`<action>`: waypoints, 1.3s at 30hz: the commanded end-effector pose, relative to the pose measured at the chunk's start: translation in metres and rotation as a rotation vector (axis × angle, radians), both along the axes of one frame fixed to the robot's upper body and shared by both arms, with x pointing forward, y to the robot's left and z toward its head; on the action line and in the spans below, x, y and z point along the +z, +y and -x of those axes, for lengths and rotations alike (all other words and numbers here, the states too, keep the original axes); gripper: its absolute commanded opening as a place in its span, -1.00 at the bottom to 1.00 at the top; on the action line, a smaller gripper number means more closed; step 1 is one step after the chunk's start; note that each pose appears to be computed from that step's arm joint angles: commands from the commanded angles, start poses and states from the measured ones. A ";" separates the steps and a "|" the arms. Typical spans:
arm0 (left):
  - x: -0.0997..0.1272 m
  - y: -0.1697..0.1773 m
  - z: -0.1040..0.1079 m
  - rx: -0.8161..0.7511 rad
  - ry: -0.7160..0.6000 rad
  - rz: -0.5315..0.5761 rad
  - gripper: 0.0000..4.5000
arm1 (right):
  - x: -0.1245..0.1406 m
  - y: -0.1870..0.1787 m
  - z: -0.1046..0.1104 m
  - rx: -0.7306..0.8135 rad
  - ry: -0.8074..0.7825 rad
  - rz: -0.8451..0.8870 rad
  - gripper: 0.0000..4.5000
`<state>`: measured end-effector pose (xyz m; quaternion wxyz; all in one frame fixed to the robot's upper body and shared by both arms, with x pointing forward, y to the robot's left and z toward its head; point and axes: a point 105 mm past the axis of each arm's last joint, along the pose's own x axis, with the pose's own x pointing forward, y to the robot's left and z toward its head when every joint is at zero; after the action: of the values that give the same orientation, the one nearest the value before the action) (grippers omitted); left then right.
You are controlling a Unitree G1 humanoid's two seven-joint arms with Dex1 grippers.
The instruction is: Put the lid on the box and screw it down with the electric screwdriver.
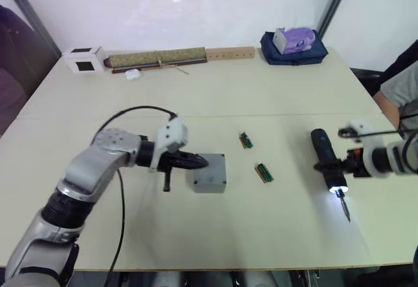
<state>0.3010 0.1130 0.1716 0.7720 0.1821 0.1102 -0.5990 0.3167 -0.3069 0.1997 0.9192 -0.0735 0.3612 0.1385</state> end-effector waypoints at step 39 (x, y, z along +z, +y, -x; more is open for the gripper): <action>-0.046 -0.038 -0.022 -0.099 -0.109 -0.168 -1.00 | -0.078 0.239 0.081 0.933 -0.112 -0.154 0.99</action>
<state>0.3264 0.0823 0.1211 0.7435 0.2697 0.1284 -0.5983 0.2368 -0.0750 0.1059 0.7773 -0.1604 0.2645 0.5479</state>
